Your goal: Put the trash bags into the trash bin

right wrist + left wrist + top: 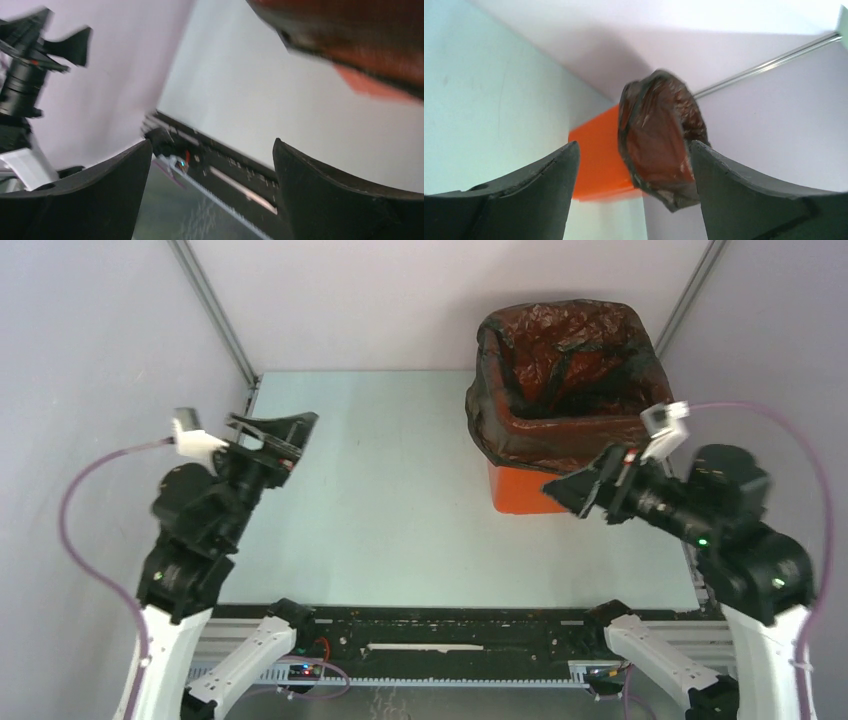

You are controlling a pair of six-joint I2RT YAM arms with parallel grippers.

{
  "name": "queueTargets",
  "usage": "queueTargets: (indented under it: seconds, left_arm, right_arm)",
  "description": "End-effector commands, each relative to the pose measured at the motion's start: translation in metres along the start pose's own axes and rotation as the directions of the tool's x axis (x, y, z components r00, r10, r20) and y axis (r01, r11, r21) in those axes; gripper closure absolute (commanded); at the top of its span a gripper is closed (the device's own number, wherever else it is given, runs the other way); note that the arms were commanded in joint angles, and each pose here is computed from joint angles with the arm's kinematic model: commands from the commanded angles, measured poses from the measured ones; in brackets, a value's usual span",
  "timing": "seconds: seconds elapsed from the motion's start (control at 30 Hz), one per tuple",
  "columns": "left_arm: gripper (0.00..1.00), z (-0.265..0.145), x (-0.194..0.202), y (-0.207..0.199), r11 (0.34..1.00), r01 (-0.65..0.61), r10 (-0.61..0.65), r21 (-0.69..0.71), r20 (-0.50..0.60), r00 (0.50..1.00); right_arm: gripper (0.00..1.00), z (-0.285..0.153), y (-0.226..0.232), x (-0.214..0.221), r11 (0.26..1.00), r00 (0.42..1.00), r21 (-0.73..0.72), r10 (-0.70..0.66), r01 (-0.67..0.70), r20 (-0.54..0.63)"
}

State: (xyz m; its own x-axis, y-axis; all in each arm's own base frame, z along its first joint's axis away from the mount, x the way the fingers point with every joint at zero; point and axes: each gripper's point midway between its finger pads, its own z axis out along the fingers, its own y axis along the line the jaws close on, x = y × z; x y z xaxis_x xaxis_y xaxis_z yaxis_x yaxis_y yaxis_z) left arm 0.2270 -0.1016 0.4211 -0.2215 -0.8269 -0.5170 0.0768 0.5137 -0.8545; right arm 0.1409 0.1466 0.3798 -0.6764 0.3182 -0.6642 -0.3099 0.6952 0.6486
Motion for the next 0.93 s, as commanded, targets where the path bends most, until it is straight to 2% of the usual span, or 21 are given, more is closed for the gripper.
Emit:
queueTargets:
  seconds: [0.0, 0.2, 0.37, 0.73, 0.9]
  left_arm:
    - [0.13, -0.034, -0.063, -0.038, 0.978, -0.209, 0.203, 0.01, 0.187, 0.961]
    - [0.09, -0.08, -0.12, -0.107, 0.918, -0.381, 0.319, 0.108, 0.368, 0.874]
    - [0.07, -0.107, -0.14, -0.114, 0.894, -0.44, 0.363, 0.083, 0.44, 0.821]
    - [0.08, -0.123, -0.148, -0.107, 0.9, -0.431, 0.354, 0.06, 0.476, 0.805]
    - [0.08, -0.127, -0.149, -0.106, 0.9, -0.432, 0.356, 0.055, 0.482, 0.801]
  right_arm:
    - [0.0, -0.051, 0.048, -0.064, 0.989, 0.959, -0.041, -0.13, 0.145, 0.253]
    - [0.0, -0.107, 0.078, -0.124, 0.971, 0.866, 0.061, -0.236, 0.233, 0.441]
    - [0.0, -0.111, 0.076, -0.138, 0.971, 0.843, 0.104, -0.239, 0.216, 0.481]
    - [0.0, -0.099, 0.071, -0.148, 0.977, 0.836, 0.116, -0.215, 0.181, 0.505]
    - [0.0, -0.083, 0.065, -0.145, 0.981, 0.866, 0.118, -0.194, 0.157, 0.462]
